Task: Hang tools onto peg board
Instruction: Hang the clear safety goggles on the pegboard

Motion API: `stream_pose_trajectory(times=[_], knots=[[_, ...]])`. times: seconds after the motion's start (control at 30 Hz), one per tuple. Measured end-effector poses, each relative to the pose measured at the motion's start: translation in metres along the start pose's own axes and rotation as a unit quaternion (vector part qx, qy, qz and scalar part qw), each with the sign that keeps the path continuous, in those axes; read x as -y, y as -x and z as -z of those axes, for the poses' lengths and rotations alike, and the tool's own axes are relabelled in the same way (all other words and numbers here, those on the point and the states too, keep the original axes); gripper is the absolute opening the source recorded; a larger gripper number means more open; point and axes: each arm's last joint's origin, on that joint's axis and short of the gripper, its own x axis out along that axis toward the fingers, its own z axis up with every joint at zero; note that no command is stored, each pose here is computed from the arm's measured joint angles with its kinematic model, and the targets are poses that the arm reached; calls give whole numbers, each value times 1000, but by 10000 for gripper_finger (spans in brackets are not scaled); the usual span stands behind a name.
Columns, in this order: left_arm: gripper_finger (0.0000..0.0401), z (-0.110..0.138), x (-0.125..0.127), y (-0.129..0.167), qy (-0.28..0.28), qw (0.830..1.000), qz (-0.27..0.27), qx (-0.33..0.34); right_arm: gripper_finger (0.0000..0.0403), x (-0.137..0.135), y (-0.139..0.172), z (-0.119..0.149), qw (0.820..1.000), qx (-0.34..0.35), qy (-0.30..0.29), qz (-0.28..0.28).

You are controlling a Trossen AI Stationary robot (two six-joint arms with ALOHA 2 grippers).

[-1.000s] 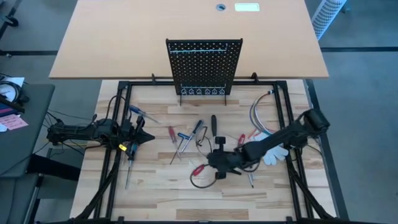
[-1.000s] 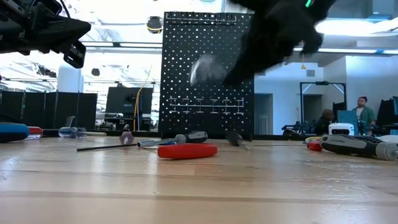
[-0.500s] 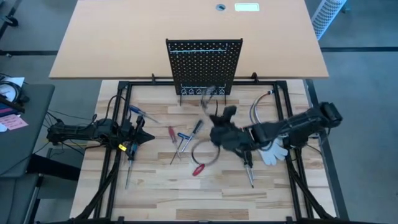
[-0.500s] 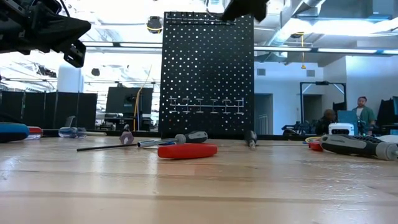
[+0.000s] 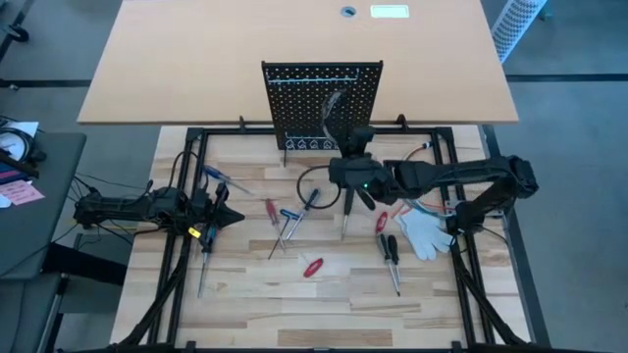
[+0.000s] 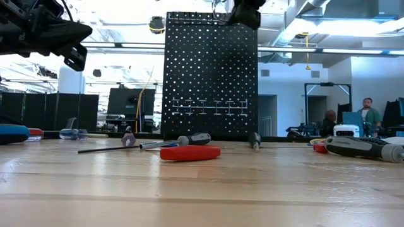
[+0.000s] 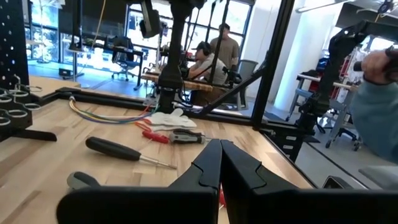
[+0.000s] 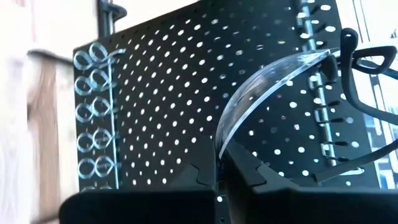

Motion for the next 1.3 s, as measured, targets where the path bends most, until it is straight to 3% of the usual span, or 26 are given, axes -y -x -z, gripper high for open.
stream_pose_trajectory(times=[0.17, 0.47, 0.87, 1.3], knots=[[0, 0, 0, 0, 2, 1000, 0, -1, 9, 1, 2, 11, 999, -36, 28, -1], [0, 1, 0, 0, -1, 1000, -1, -4, 9, 17, 16, 29, 999, -25, -14, -38], [0, 1, 0, 0, -5, 1000, -1, -4, 9, 21, -3, 40, 997, -62, 5, -39], [0, 1, 0, 0, 0, 1000, -1, -4, 11, 26, -25, 55, 994, -65, -11, -87]])
